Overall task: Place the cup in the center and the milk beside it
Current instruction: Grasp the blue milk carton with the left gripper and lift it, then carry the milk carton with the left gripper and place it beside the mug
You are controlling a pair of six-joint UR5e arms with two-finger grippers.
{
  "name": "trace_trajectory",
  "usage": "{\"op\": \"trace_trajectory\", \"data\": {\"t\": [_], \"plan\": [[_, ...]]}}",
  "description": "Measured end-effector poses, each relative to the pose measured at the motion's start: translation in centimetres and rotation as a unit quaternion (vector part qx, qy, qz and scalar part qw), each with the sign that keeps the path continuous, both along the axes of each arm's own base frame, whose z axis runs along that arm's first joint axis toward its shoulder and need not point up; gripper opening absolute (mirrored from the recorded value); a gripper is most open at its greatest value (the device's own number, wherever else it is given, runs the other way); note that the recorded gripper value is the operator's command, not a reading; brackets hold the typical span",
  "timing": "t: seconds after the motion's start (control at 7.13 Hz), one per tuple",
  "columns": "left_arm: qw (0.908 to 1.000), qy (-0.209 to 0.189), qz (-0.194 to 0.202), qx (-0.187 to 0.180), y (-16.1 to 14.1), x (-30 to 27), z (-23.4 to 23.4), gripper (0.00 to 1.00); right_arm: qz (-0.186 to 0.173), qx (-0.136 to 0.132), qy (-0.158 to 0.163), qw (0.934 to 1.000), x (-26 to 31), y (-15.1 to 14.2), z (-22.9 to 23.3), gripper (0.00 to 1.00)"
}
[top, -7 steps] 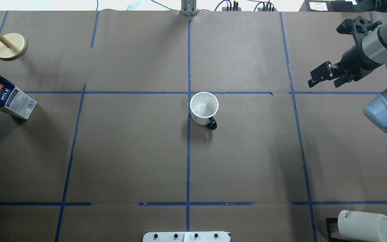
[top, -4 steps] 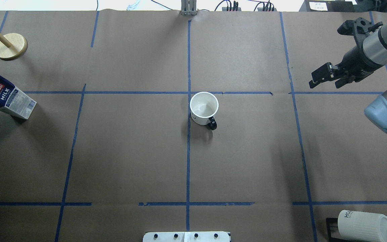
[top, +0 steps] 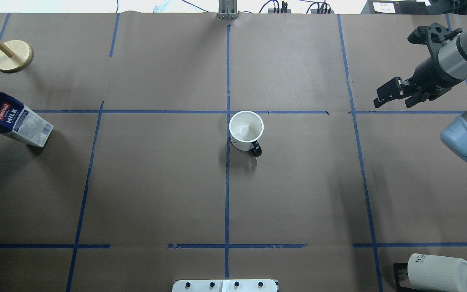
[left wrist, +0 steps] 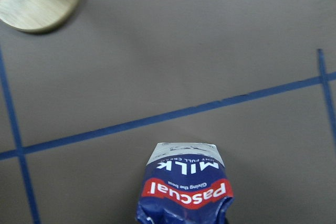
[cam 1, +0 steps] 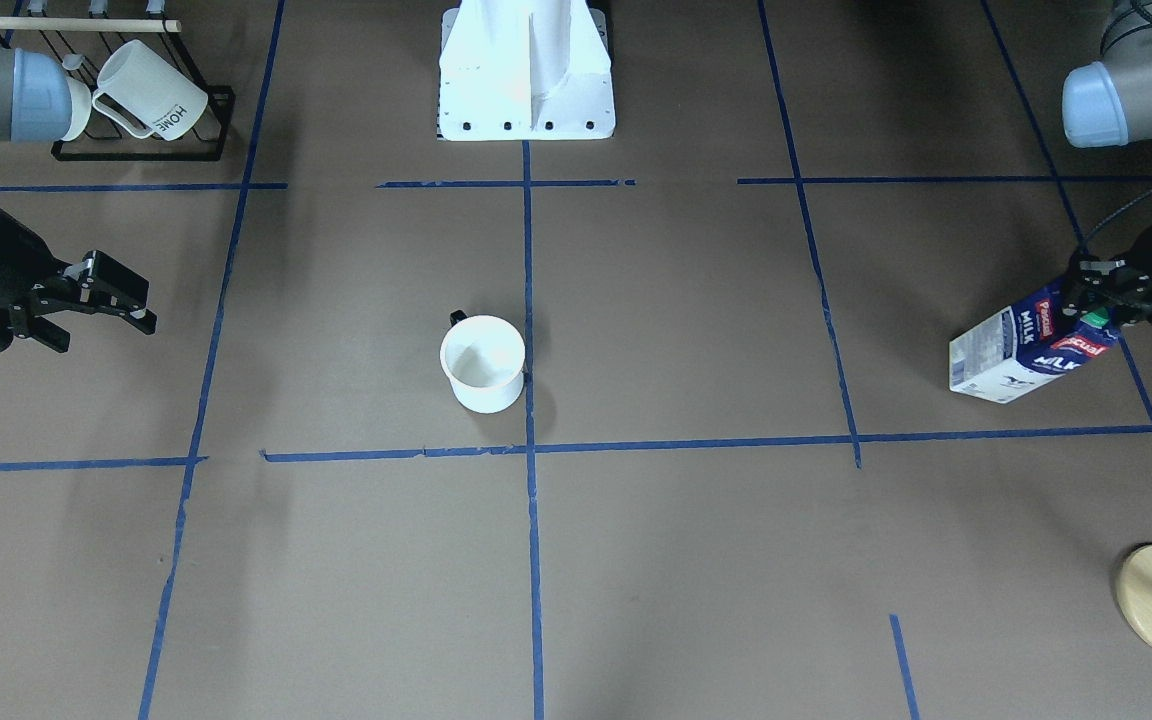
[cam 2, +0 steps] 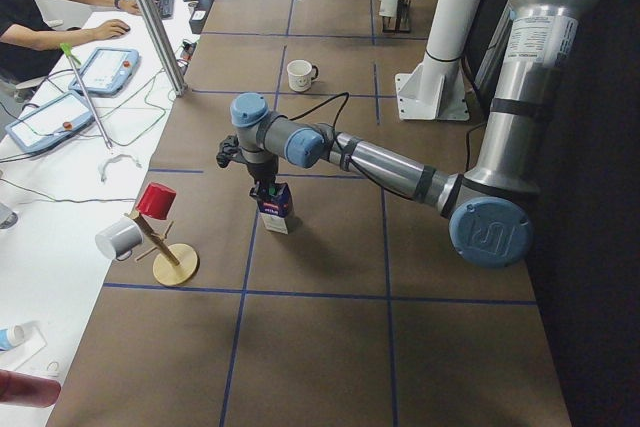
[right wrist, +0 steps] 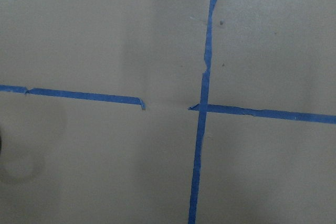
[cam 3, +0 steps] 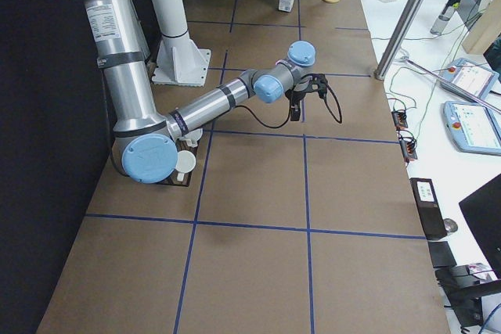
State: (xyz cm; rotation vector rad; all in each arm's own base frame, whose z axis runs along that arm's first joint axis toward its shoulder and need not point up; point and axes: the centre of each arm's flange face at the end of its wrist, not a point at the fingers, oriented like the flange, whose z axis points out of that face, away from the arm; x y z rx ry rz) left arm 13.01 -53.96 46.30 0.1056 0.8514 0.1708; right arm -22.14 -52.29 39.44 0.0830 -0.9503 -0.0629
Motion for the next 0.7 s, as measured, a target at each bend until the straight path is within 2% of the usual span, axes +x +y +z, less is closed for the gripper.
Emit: {"op": "trace_trajectory", "data": {"t": [0.28,0.42,0.7], "plan": [[0.9965,0.047,-0.057,-0.039,1.4,2.9,-12.1,0.14,-0.001,-0.001,-0.001,1.0,0.4,0.7,0.2,1.0],[0.9933,0.065,-0.069,-0.066,2.5,7.9,-18.4,0.14,-0.001,-0.003,0.0,1.0,0.8,1.1,0.6,1.0],[0.9884,0.06,-0.096,-0.101,4.5,21.6,-27.8,0.16,0.002,-0.007,0.002,1.0,1.5,1.8,1.3,1.0]]}}
